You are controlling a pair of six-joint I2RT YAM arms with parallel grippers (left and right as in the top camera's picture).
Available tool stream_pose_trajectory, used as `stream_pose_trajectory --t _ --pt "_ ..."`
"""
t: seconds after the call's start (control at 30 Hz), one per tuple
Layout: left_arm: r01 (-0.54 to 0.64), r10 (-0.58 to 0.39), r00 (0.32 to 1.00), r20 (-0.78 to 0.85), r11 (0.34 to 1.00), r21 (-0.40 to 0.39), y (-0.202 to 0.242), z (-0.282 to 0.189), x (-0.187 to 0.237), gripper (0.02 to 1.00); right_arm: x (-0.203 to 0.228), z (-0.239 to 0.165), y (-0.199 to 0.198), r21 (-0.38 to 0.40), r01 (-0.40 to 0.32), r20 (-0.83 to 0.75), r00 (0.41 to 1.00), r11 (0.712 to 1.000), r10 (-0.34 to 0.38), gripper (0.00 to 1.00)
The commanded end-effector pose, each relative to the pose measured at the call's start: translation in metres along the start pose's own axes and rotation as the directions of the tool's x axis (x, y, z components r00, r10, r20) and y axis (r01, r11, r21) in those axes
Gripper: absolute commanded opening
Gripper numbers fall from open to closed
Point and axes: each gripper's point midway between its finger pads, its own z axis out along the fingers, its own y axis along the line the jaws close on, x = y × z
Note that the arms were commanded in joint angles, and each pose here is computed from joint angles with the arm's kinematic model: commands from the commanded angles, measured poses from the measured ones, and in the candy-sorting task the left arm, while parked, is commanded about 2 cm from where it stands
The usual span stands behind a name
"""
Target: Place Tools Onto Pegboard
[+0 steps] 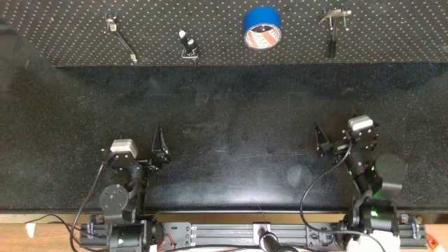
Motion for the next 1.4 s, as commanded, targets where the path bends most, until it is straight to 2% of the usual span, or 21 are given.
stream_pose_trajectory --t 0.03,0.33,0.5,0.6,0.8,0.87,0.93,1.1,1.17,1.4 --pt "-0.013 0.013 1.0 -0.001 1.0 0.012 -0.002 0.0 0.001 0.996 -0.004 -0.005 0.009 -0.019 0.005 0.055 0.998 1.0 -0.004 0.993" --pt "-0.013 0.013 1.0 -0.001 1.0 0.012 -0.002 0.0 0.001 0.996 -0.015 -0.012 0.008 0.038 0.036 0.127 0.991 0.999 -0.041 0.993" --pt "-0.013 0.013 1.0 -0.001 1.0 0.012 -0.002 0.0 0.001 0.996 -0.016 -0.014 0.005 0.07 -0.006 0.132 0.991 0.998 -0.003 0.993" --pt "-0.013 0.013 1.0 -0.001 1.0 0.013 -0.003 0.0 0.001 0.996 -0.013 -0.016 0.001 0.098 -0.073 0.126 0.99 0.992 0.06 0.993" --pt "-0.013 0.013 1.0 -0.001 1.0 0.012 -0.002 0.0 0.001 0.996 -0.004 -0.024 0.007 0.094 -0.076 0.104 0.992 0.993 0.066 0.993" --pt "-0.013 0.013 1.0 -0.001 1.0 0.012 -0.002 0.0 0.001 0.993 -0.002 -0.025 0.003 0.121 -0.079 0.099 0.993 0.989 0.068 0.993" --pt "-0.013 0.013 1.0 -0.001 1.0 0.012 -0.002 0.0 0.001 0.996 -0.004 -0.028 -0.006 0.174 -0.082 0.111 0.992 0.981 0.063 0.993" --pt "-0.013 0.013 1.0 -0.001 1.0 0.012 -0.002 0.0 0.001 0.996 -0.001 -0.031 -0.019 0.249 -0.081 0.101 0.993 0.965 0.057 0.993" --pt "-0.013 0.013 1.0 -0.001 1.0 0.012 -0.002 0.0 0.001 0.996 -0.001 -0.031 -0.019 0.253 -0.052 0.096 0.995 0.966 0.028 0.993" --pt "-0.013 0.013 1.0 -0.001 1.0 0.012 -0.002 0.0 0.001 0.996 -0.011 -0.035 -0.019 0.26 -0.039 0.14 0.99 0.965 0.003 0.993"
